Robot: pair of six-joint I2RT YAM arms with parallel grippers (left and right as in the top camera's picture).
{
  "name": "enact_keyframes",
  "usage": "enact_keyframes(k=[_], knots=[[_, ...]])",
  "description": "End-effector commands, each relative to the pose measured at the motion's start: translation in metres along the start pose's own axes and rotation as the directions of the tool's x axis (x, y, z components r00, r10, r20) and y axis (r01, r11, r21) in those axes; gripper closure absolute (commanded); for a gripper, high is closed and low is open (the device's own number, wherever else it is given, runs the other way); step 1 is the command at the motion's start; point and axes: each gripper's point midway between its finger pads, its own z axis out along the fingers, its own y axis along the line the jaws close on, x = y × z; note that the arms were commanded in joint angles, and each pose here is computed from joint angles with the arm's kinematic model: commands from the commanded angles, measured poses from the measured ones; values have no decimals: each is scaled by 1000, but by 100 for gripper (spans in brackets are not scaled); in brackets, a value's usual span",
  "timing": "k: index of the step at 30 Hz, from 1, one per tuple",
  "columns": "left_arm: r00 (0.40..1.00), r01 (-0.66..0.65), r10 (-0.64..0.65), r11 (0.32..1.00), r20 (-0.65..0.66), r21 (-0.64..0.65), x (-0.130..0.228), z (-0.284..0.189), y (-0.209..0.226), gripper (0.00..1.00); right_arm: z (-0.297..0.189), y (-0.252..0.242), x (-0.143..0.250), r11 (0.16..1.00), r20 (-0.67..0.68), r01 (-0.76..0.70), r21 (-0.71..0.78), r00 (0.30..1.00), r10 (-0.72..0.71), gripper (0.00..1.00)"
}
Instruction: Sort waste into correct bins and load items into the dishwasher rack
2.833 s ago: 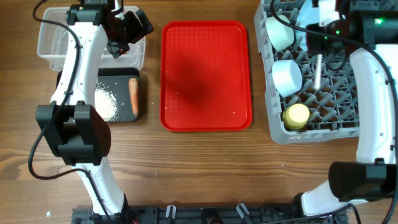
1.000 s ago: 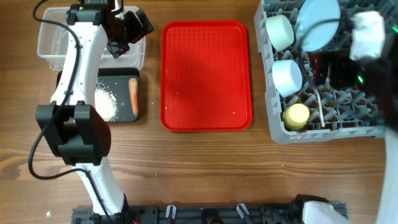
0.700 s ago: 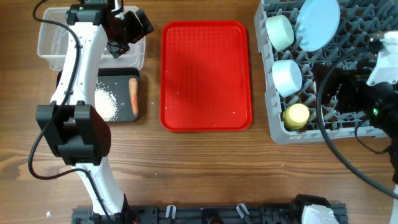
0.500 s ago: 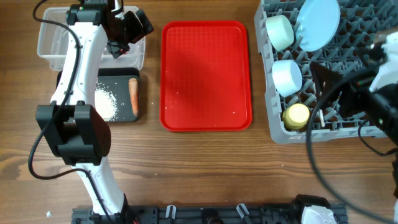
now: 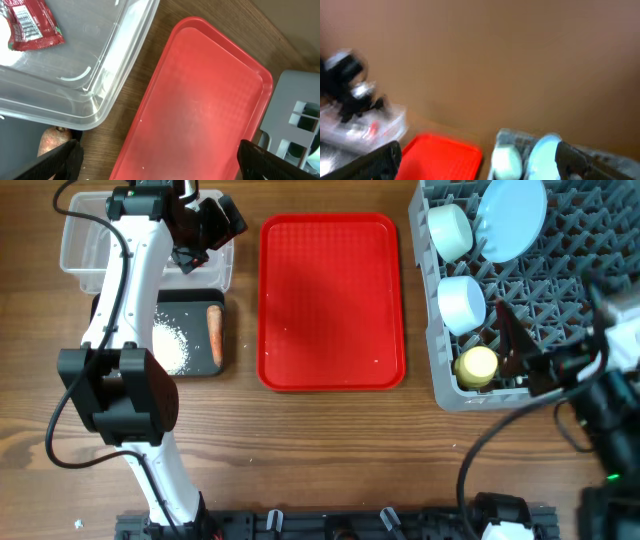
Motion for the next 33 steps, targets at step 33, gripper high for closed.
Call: enact_keyframes(k=[33], knots=[[999,-4,3,999,35,36,-4,-21,-11,0,5,28,239,997,59,-69,-15,996,70,0]])
